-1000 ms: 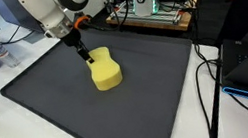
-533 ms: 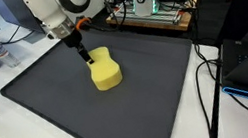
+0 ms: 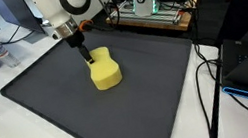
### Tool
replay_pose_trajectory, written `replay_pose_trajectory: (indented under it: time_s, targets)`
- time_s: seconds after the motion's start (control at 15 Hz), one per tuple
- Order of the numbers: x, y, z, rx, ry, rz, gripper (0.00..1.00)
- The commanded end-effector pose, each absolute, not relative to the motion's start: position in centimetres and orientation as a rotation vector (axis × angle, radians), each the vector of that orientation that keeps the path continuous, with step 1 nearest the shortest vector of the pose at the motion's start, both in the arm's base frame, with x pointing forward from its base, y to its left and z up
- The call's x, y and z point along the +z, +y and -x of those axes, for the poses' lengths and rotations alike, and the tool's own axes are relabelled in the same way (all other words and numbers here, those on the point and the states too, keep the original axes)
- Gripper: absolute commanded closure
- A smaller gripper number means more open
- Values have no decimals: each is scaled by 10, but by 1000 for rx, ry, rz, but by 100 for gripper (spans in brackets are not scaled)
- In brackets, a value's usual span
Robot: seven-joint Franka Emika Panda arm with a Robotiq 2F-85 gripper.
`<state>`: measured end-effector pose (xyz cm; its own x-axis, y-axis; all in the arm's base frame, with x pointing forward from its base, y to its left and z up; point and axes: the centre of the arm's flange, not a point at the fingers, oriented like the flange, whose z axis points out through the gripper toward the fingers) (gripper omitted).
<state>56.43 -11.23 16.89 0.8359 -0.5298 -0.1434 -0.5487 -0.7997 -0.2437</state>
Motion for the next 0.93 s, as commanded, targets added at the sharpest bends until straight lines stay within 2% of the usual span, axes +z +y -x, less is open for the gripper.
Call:
replay_pose_trajectory:
  time_s: [0.0,0.87]
  targets:
    - [167,-128,-534,25,836,2667,0]
    - [161,-146,-516,-95,760,2506,0]
